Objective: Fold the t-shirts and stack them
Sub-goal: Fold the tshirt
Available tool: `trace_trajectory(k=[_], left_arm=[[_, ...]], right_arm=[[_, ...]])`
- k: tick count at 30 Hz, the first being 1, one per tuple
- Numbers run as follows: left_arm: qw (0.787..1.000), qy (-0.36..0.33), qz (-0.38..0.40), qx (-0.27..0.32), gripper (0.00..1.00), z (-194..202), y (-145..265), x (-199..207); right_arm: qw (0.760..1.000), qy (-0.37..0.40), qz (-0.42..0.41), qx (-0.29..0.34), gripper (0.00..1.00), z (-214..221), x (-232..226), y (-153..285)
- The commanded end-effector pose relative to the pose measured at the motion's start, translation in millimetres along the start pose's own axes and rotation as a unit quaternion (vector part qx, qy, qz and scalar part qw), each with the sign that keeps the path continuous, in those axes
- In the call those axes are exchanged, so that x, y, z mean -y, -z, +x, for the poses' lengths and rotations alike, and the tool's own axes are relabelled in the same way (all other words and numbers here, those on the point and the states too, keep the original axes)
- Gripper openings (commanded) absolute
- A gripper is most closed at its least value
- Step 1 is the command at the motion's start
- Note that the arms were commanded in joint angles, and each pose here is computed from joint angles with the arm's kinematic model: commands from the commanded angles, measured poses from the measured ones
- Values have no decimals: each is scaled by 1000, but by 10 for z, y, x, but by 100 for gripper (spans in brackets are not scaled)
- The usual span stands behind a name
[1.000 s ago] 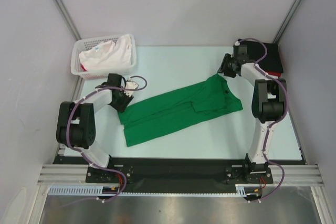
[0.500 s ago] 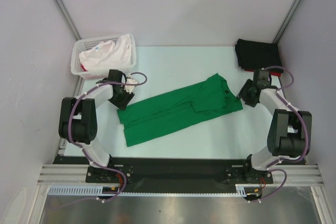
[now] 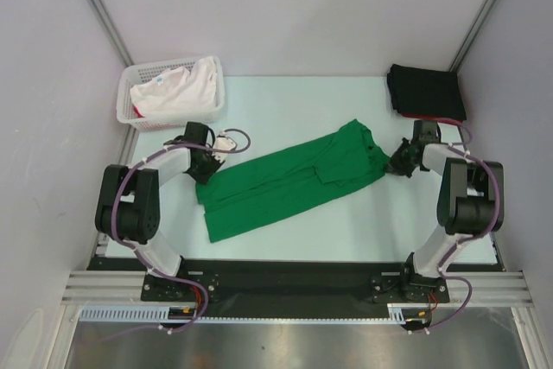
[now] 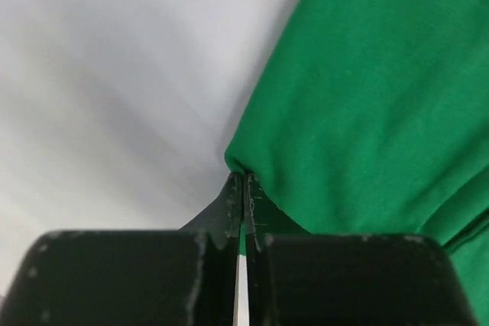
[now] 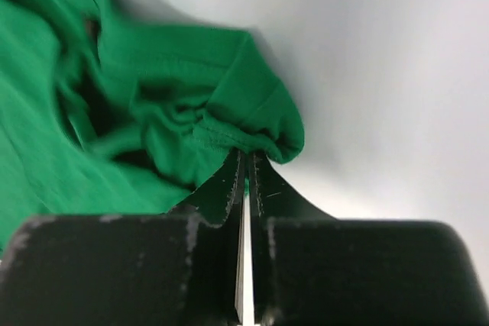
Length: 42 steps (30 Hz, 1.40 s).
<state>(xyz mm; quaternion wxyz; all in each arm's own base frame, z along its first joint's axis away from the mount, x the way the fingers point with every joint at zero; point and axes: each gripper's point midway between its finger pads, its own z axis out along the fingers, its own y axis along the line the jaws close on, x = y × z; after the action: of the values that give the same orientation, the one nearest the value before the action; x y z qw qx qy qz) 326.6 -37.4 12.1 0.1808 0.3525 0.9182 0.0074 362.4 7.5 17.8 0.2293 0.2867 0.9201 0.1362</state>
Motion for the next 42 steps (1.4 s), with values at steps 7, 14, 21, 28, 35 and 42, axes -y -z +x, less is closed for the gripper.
trace_trajectory(k=[7,14,21,28,35,42], left_arm=[[961,-77,263,-31,0,576,304,1378],[926,-207,317,7,10,293,411,2118],[899,-238,366,42,18,-166,400,2627],[884,-266,382,40,46,-73,505,2792],[948,-239,208,7,53,84,412,2091],[965,-214,153,10,73,163,616,1889]], right_arm=[[991,74,-98,55,0,-1079,-1246,-727],[979,105,-162,66,0,-1425,-2289,-1283],[972,64,-203,99,5,-1521,-2657,-1638],[959,60,-214,174,48,-1970,-2817,-1281],[953,96,-204,203,57,-2149,-2900,-683],[974,103,-89,182,59,-1657,-2387,-17]])
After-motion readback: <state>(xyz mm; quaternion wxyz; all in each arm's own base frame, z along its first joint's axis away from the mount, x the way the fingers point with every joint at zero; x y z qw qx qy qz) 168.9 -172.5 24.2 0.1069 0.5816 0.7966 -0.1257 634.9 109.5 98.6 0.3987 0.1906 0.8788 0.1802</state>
